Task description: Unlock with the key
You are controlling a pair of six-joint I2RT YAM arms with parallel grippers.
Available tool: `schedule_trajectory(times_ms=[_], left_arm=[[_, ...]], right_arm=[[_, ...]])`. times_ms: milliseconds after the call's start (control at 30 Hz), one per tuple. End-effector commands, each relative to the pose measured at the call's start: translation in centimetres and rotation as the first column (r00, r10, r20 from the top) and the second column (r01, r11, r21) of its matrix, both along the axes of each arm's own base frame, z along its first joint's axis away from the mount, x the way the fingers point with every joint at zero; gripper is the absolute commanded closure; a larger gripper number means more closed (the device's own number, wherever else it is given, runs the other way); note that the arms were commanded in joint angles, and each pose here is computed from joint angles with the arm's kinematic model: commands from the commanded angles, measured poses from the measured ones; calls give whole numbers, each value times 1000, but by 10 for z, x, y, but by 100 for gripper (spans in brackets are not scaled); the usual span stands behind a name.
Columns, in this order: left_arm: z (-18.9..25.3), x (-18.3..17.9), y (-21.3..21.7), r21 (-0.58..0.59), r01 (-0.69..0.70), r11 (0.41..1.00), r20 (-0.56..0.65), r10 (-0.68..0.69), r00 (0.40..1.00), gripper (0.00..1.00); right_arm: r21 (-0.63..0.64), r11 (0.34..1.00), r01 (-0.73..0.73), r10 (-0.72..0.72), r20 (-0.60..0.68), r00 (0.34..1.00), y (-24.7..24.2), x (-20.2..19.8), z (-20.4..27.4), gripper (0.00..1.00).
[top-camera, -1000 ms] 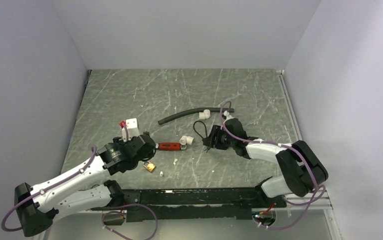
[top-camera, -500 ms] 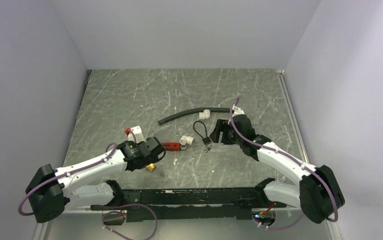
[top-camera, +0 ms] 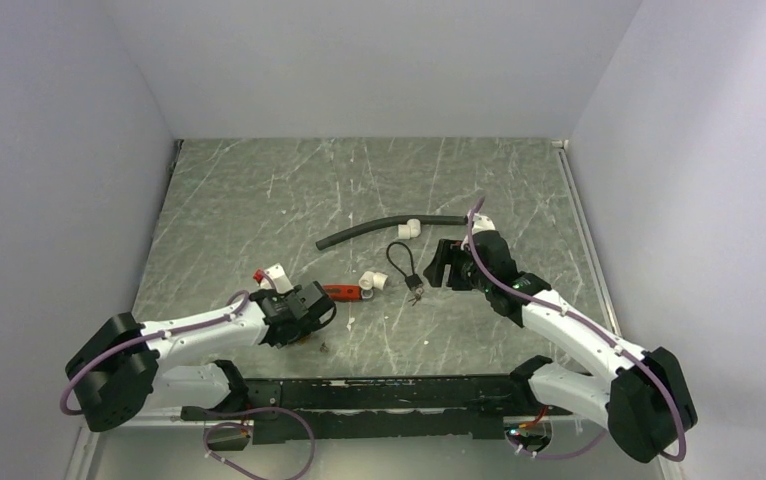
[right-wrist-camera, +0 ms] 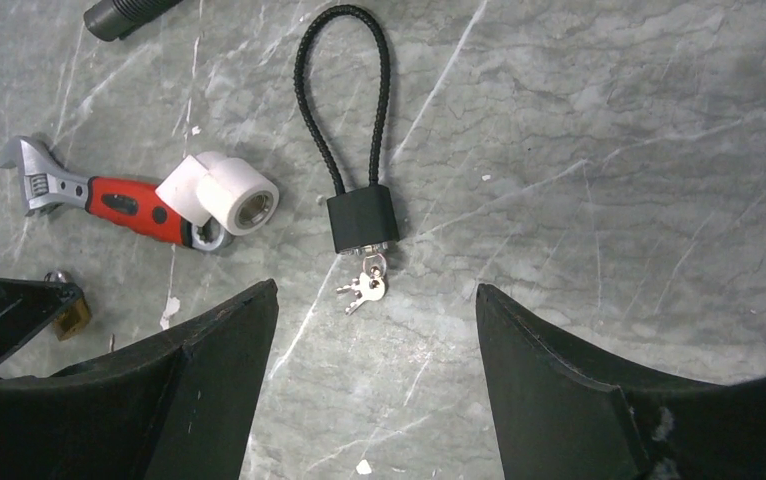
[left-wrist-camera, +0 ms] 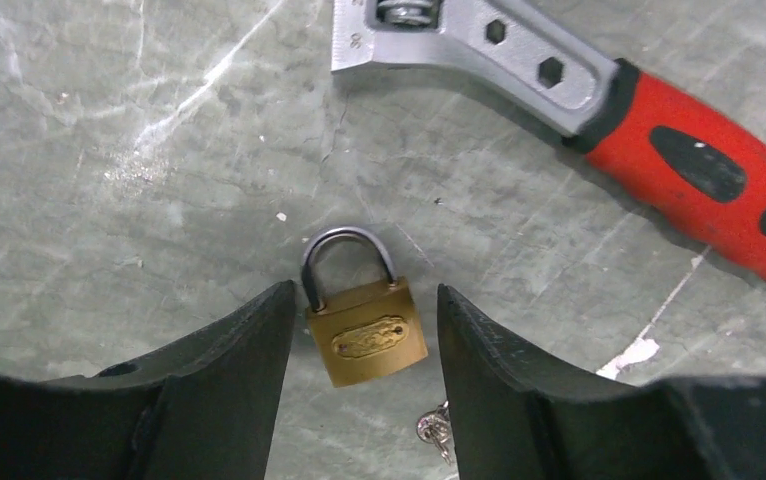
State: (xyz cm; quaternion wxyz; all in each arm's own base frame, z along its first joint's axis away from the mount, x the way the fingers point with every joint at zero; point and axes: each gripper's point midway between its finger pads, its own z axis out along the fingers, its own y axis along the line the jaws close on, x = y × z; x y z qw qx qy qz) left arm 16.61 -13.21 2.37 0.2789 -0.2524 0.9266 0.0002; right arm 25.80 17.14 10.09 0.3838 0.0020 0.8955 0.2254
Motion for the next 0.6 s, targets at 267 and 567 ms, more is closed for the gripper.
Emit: schedule_trajectory(times_ms=[267,567], left_arm=[[-28,-6,-8,-64,-20,998,-38,18,999,83],[30,29,-32,-125,129,984,167,-107,980,100]], right_arm=[[35,999,-25,23,65,998,6,5,26,25],[267,862,-431,370,251,895,70,-28,84,24]])
